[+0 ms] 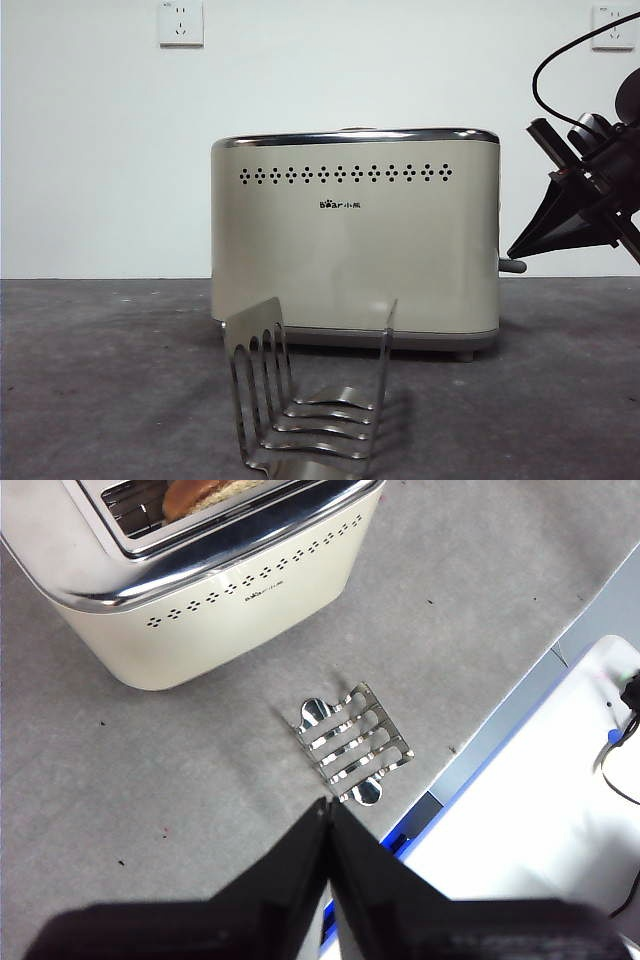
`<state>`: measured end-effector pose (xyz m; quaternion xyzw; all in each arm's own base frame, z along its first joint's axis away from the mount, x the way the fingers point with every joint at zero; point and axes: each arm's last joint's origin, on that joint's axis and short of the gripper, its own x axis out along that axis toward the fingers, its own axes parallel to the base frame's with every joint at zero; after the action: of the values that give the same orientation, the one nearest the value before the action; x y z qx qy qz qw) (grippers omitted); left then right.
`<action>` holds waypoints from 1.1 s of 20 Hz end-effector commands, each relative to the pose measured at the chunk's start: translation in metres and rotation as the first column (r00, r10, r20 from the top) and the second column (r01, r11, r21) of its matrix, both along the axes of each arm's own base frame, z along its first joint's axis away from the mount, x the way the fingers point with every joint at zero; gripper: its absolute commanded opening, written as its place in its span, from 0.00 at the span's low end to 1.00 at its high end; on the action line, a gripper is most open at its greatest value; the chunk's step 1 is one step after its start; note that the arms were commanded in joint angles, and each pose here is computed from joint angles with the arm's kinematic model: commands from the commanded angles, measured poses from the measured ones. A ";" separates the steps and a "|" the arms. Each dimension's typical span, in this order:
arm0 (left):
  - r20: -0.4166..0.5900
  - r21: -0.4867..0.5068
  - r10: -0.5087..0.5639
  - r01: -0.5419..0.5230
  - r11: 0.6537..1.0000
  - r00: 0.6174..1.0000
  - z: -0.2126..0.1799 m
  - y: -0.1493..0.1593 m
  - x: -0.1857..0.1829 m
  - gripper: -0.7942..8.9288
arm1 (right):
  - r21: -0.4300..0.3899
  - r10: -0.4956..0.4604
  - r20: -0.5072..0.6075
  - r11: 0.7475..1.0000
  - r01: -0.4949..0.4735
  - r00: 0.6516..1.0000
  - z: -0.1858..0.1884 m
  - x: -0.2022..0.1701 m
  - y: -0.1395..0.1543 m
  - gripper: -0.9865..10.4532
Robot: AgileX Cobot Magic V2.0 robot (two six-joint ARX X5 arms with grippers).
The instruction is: Pick up a slice of bread from the rack,put the bread on the toaster,press the button
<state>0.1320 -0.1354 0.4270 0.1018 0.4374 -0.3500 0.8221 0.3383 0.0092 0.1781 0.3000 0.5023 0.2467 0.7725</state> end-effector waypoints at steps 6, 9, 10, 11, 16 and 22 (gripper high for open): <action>-0.011 0.000 0.014 -0.014 1.000 1.000 -0.002 0.000 0.000 0.07 | -0.036 0.001 0.025 0.999 0.000 1.000 0.024 -0.012 0.002 0.08; -0.018 -0.005 0.026 -0.026 1.000 1.000 -0.002 0.000 0.000 0.07 | -0.042 0.001 0.113 0.999 0.004 0.994 0.061 -0.023 0.002 0.08; -0.017 -0.005 0.026 -0.026 1.000 1.000 -0.002 0.000 0.000 0.07 | -0.050 -0.004 0.139 0.999 0.011 0.990 0.074 -0.027 0.002 0.08; -0.017 -0.004 0.026 -0.026 1.000 1.000 -0.002 0.000 0.000 0.07 | -0.061 -0.009 0.164 0.998 0.019 0.986 0.088 -0.034 0.002 0.08; 0.025 0.034 0.088 -0.089 0.995 0.996 -0.002 0.001 0.002 0.07 | -0.168 -0.069 0.278 0.979 0.119 0.958 0.153 -0.084 0.000 0.08; 0.035 0.042 0.111 -0.113 0.993 0.993 -0.002 0.002 0.002 0.07 | -0.302 -0.178 0.406 0.900 0.315 0.897 0.205 -0.174 -0.004 0.08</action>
<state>0.1343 -0.1332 0.4269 0.1035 0.4327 -0.2962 0.8452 0.1664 0.0047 0.3810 0.1701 0.3475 0.1007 0.9166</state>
